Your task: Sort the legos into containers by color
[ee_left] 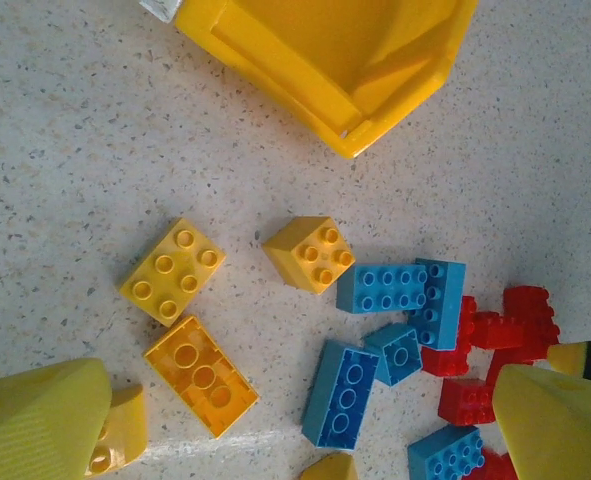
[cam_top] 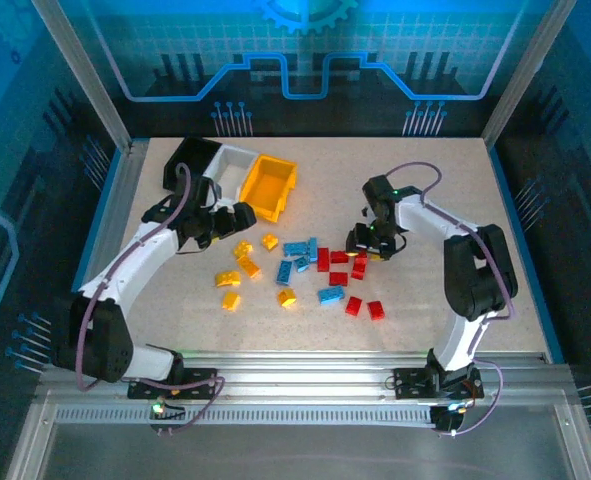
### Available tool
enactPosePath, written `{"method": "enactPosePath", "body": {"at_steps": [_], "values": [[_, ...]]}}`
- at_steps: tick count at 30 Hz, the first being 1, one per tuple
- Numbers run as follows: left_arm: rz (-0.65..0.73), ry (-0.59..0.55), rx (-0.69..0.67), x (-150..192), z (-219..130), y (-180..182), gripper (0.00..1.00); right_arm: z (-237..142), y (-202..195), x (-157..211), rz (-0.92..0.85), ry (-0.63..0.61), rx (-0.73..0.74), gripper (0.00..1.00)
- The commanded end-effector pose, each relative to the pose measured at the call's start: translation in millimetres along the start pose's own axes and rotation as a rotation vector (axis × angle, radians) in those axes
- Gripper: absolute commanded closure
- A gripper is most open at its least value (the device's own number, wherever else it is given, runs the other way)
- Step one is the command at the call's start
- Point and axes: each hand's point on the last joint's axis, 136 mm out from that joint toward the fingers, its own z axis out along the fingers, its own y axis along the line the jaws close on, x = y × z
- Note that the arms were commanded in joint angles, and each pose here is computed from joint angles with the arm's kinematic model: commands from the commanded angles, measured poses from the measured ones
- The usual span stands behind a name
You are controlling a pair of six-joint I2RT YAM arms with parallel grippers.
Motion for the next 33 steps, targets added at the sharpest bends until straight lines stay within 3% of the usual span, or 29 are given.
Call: {"method": "enactPosePath", "body": {"at_steps": [1,23,33], "values": [[0.035,0.015,0.043,-2.6,-0.2,-14.4,0.01,2.8,0.9,-1.6,-0.022,0.018,0.027,0.43],[0.026,0.041,0.043,-2.4,12.2,-13.4,0.01,9.1,-13.5,-17.3,-0.018,0.009,0.104,0.64],[0.071,0.036,0.130,-22.1,21.9,-50.0,0.01,-33.9,-11.7,-27.0,0.080,-0.090,-0.076,0.67]]}}
